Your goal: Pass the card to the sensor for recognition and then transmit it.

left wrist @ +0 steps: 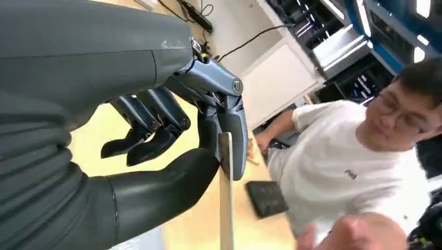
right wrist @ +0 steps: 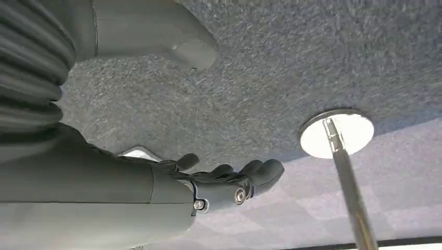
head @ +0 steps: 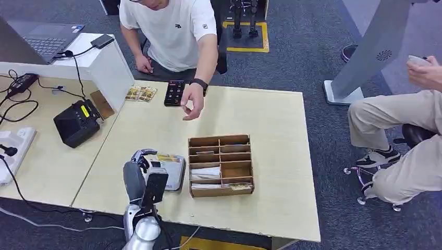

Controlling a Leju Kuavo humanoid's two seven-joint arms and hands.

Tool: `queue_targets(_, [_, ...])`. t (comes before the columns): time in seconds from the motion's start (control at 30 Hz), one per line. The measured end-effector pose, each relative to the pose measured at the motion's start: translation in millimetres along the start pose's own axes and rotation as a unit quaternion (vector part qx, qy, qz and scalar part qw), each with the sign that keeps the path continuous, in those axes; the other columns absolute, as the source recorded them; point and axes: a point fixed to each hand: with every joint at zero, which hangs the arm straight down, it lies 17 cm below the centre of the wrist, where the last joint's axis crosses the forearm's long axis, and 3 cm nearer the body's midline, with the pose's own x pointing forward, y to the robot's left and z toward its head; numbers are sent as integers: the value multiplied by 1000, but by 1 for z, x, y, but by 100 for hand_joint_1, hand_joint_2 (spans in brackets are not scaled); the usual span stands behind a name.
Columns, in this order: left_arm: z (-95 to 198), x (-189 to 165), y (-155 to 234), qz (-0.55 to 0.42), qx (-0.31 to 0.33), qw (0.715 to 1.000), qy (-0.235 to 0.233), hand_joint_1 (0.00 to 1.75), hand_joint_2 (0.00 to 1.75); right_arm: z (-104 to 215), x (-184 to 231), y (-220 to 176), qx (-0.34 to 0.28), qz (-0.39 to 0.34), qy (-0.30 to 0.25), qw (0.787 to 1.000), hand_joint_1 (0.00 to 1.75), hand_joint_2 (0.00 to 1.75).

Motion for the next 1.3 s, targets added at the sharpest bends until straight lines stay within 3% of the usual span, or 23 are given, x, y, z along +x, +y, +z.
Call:
queue_targets(0.47, [-61, -3, -4, 48, 19, 998, 45, 175, 175, 3, 6, 8, 15, 10, -12, 1000, 0, 175])
queue_targets(0.83, [-76, -27, -11, 36, 7, 996, 80, 175, 175, 3, 9, 13, 26, 24, -18, 999, 0, 175])
queue_targets(0.87, [-75, -31, -13, 33, 3, 996, 87, 86, 175, 3, 9, 13, 26, 24, -17, 999, 0, 175])
queue_targets(0.9, [-75, -34, -14, 31, 2, 995, 90, 9, 175, 3, 10, 14, 26, 24, -18, 999, 0, 175])
queue_targets(0.97, [-73, -39, -17, 27, -3, 995, 96, 0, 175, 3, 10, 14, 26, 24, -18, 999, 0, 175])
queue_targets(1.3, [-59, -60, -27, 18, -19, 992, 122, 0, 175, 3, 10, 14, 27, 25, -20, 999, 0, 175])
